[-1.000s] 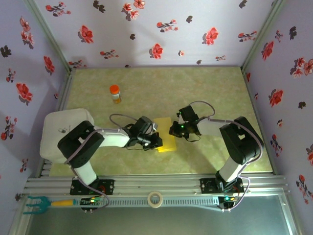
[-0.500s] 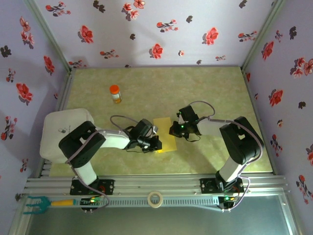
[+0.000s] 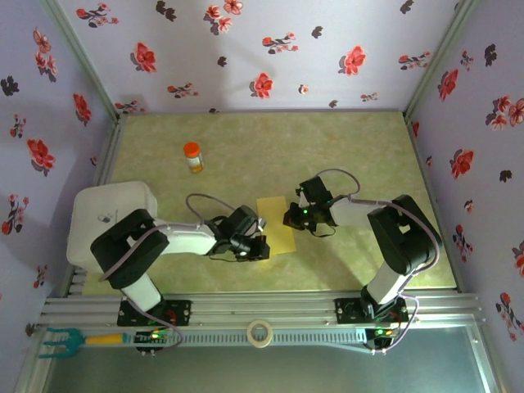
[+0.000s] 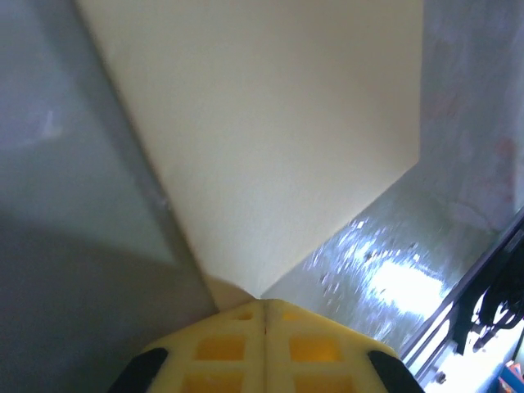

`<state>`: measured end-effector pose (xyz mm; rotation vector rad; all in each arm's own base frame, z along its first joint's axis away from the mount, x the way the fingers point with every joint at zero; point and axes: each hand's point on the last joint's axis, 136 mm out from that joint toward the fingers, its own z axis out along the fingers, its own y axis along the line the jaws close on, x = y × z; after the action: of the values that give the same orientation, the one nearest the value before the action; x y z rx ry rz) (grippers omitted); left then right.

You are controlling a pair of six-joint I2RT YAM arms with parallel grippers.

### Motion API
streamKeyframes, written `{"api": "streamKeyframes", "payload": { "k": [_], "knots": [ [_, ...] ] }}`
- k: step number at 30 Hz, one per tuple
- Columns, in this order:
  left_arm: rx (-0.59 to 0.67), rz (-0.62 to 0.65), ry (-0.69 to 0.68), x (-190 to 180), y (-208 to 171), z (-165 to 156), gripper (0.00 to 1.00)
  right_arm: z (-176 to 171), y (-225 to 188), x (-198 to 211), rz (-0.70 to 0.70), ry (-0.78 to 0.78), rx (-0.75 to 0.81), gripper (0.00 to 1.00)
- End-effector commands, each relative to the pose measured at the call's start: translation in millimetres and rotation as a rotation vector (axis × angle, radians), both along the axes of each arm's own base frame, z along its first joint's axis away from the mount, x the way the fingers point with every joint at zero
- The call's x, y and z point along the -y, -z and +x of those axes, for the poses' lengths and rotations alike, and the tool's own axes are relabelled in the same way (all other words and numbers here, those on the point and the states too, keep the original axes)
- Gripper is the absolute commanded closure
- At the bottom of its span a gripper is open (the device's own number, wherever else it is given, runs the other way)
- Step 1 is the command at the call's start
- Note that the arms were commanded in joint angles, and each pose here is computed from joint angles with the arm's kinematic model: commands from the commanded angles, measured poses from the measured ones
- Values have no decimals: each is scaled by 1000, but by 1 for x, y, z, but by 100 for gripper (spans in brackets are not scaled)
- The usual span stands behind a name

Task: Fold a paper plane with a square sheet of paper (pick it up from the middle)
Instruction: First fold the square sheet of paper in half at the center of the table.

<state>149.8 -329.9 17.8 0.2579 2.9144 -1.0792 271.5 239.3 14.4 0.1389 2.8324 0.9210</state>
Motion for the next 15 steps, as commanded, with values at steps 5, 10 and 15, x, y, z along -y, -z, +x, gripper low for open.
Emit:
{"api": "streamKeyframes", "payload": {
  "k": [5, 10, 15],
  "knots": [
    [136, -81, -47, -5, -64, 35, 100, -19, 1, 14, -35, 30, -70, 99],
    [159, -131, -183, -18, -78, 91, 100, -11, -48, 17, 3, 49, 55, 82],
    [152, -136, -162, -4, -77, 130, 100, -26, -56, 42, -18, 123, 48, 73]
  ]
}}
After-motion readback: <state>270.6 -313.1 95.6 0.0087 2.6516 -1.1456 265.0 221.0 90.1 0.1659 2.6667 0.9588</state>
